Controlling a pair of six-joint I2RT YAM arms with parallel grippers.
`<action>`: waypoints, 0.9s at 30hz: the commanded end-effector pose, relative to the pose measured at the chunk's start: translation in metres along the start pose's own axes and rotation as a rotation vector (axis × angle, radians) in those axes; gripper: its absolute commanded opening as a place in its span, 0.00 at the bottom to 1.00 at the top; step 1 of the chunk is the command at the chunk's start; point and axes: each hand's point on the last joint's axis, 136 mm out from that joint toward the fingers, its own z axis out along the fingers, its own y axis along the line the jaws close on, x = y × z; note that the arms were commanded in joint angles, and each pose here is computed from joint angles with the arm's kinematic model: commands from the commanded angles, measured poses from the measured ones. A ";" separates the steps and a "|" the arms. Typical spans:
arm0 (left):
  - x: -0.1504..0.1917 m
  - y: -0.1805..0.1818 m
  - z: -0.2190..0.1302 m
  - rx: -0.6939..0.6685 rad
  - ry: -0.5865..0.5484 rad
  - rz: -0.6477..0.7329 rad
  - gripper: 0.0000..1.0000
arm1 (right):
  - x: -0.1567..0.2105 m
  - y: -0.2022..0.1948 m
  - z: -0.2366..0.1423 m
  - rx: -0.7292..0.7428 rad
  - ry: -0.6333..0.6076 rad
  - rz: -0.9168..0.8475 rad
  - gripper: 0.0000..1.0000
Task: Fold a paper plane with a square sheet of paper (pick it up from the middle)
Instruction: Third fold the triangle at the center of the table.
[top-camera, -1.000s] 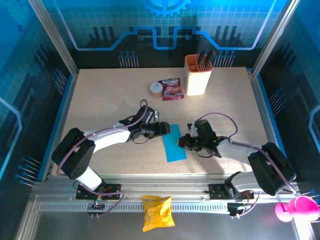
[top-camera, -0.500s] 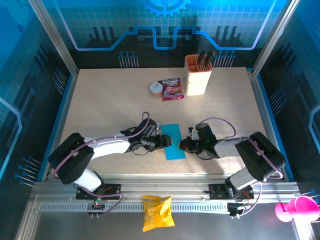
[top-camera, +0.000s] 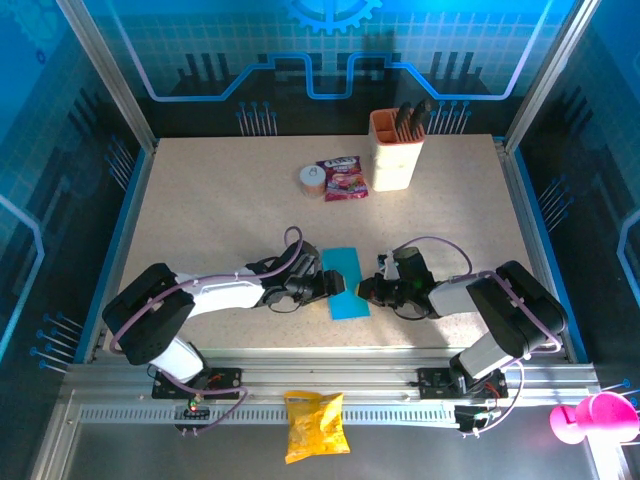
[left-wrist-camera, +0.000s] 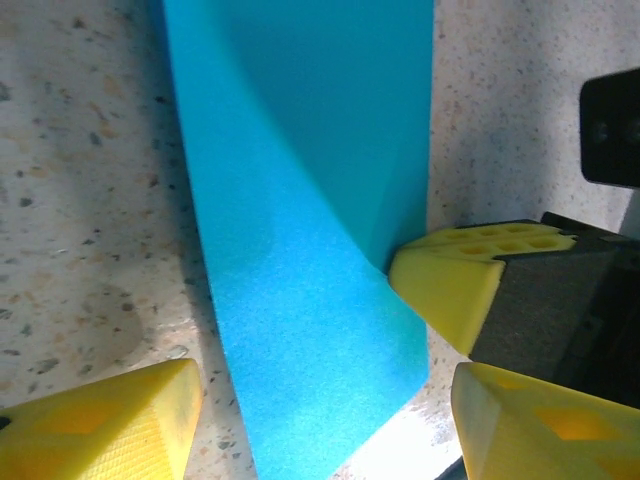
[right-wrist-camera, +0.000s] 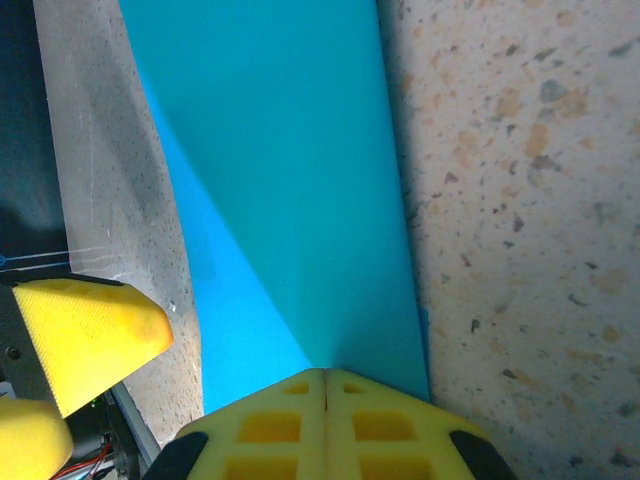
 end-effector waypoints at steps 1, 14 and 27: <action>0.003 0.010 -0.002 -0.049 -0.012 -0.020 0.68 | 0.017 -0.032 0.003 0.100 0.037 0.056 0.00; -0.001 -0.003 0.019 -0.027 0.010 -0.003 0.68 | 0.020 -0.036 0.006 0.089 0.045 0.074 0.00; -0.004 -0.027 0.019 0.040 0.005 0.020 0.68 | 0.022 -0.038 0.006 0.091 0.048 0.074 0.00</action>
